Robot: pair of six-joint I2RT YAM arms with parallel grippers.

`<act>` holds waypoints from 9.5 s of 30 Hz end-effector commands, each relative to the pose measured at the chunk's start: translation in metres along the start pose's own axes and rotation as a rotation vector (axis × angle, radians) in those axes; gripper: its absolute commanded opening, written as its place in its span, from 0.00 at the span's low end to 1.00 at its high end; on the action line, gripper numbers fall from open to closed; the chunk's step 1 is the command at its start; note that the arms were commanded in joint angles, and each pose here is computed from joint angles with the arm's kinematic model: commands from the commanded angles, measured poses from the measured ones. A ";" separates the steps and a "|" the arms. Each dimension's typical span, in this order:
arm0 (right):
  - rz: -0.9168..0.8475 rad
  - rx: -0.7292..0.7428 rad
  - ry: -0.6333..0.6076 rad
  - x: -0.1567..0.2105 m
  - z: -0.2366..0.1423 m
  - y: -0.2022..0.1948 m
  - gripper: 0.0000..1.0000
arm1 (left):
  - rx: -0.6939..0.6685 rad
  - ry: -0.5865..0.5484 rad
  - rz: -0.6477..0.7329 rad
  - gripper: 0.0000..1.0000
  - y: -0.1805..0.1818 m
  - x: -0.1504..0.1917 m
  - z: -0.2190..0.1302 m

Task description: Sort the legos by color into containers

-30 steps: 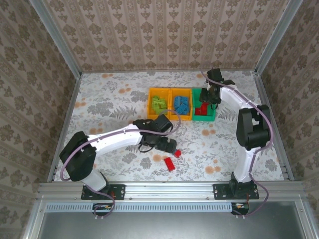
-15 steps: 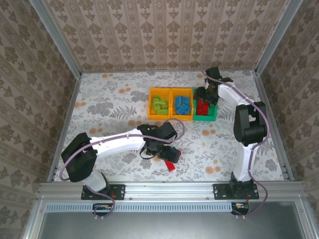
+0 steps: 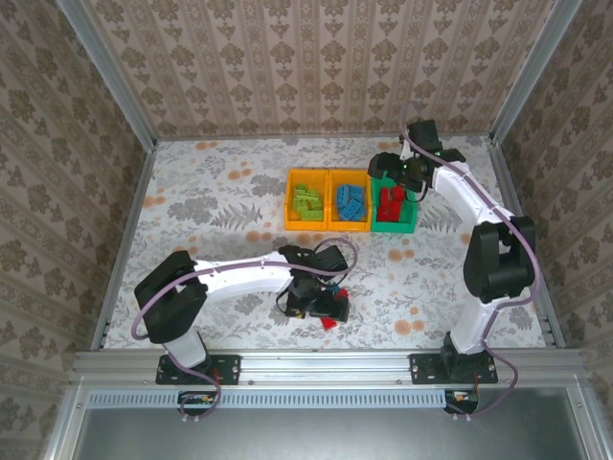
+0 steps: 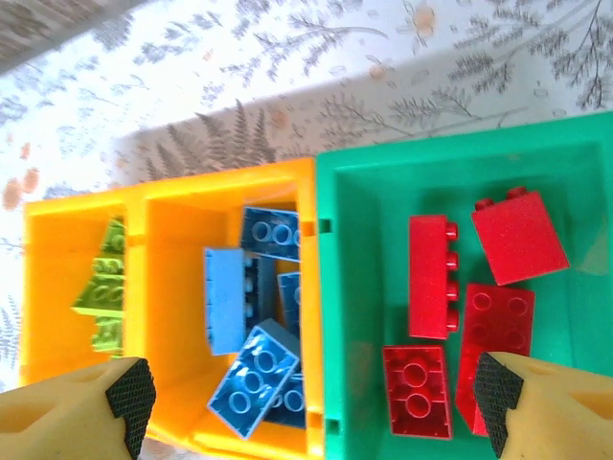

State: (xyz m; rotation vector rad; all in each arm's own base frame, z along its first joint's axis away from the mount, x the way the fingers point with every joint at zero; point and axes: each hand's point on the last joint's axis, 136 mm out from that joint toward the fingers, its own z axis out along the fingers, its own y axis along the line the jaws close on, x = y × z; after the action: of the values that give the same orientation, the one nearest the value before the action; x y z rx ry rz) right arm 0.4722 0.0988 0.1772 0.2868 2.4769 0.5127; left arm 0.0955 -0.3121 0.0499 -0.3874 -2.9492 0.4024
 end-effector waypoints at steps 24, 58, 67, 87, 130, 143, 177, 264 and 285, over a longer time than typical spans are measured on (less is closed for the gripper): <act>-0.130 0.018 -0.101 0.035 -0.065 -0.017 0.93 | -0.176 0.071 -0.184 0.43 0.017 -0.027 0.027; 0.012 0.136 -0.031 0.156 -0.073 -0.085 0.88 | 0.027 -0.532 0.344 0.29 -0.089 -0.257 -0.153; 0.050 0.038 0.005 0.182 -0.067 -0.079 0.83 | 0.307 -0.643 0.414 0.29 -0.136 -0.306 -0.153; -0.027 -0.126 0.073 0.216 -0.067 -0.041 0.80 | 0.606 -0.702 0.279 0.42 -0.159 -0.367 -0.140; -0.896 -0.051 0.331 0.330 0.010 0.052 0.52 | 0.540 -0.863 0.058 1.00 -0.007 -0.270 -0.245; -0.823 -0.058 0.224 0.293 -0.015 0.061 0.27 | 0.300 -0.793 -0.005 1.00 0.055 -0.229 -0.213; -0.026 0.346 0.094 0.027 0.046 -0.068 0.41 | -0.096 -0.348 0.611 0.99 0.011 -0.098 -0.043; -0.048 0.243 -0.227 0.149 -0.094 -0.115 0.95 | 0.357 -0.805 0.307 1.00 -0.046 -0.312 -0.195; -0.350 0.381 -0.689 0.067 -0.026 -0.139 1.00 | -0.481 -1.202 0.002 1.00 0.246 -0.138 -0.257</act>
State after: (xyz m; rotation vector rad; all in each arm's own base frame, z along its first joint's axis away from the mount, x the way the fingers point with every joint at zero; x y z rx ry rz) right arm 0.3757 -0.0170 0.0914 0.1726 1.9703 -0.1813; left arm 0.3331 -0.0906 0.2103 -0.3664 -4.1818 0.0065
